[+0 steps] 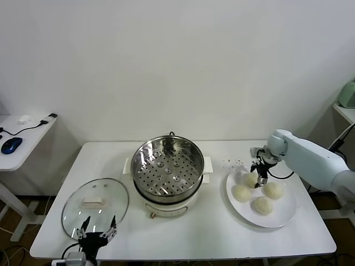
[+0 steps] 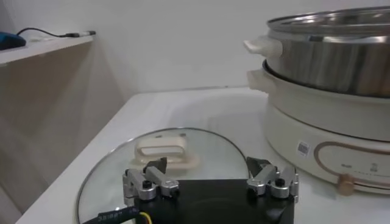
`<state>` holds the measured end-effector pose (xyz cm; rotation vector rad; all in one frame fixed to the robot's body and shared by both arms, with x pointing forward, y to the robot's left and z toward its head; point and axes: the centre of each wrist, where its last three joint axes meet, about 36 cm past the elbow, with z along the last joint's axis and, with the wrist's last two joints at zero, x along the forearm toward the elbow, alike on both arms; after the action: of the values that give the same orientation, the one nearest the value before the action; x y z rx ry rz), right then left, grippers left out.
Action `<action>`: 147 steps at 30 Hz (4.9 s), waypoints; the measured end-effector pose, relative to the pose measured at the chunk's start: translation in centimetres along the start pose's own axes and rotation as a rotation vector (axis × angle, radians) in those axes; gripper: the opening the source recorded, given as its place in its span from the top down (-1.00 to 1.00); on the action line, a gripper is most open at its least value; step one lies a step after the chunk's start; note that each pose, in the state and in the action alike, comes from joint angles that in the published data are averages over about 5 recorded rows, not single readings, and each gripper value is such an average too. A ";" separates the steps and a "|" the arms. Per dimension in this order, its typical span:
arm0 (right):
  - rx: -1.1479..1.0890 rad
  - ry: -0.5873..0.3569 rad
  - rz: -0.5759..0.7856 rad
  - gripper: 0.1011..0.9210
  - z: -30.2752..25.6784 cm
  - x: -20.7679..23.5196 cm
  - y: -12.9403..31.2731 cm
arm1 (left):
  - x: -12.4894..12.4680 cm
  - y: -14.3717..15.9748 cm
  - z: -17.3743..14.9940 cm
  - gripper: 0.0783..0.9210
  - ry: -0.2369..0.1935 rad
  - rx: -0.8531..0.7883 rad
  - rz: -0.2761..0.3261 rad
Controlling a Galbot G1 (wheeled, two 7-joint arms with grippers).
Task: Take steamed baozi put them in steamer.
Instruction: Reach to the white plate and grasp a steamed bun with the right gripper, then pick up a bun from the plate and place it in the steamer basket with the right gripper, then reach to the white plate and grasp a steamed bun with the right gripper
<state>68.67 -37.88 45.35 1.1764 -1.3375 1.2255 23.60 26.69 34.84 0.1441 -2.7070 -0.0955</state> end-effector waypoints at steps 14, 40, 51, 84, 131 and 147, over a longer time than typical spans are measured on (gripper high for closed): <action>0.178 -0.047 0.087 -0.46 -5.4 12.3 -2.5 | 0.5 -0.8 -0.6 -0.77 -0.003 0.011 0.012; 1.309 -0.092 0.115 -0.46 -32.2 22.0 1.9 | 0.6 -0.4 -1.7 -0.77 -0.018 -0.001 0.016; 1.444 -0.081 0.132 -0.46 -35.4 15.9 -1.1 | 0.0 -0.4 -1.6 -0.77 -0.018 -0.001 0.014; 1.317 -0.164 0.125 -0.76 -33.9 17.6 -4.4 | 0.3 -1.0 -1.6 -0.77 -0.029 -0.002 0.031; 0.004 -0.065 -0.011 -0.75 -4.8 0.5 6.7 | 0.7 -1.4 -1.1 -0.77 -0.012 0.017 0.022; -0.004 -0.086 0.006 -0.31 -4.9 2.0 5.8 | 1.2 -1.5 -1.3 -0.77 -0.012 0.017 0.023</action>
<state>62.85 -32.90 47.03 1.2353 -1.4071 1.1870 23.22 24.97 36.36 0.1179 -2.7208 -0.0673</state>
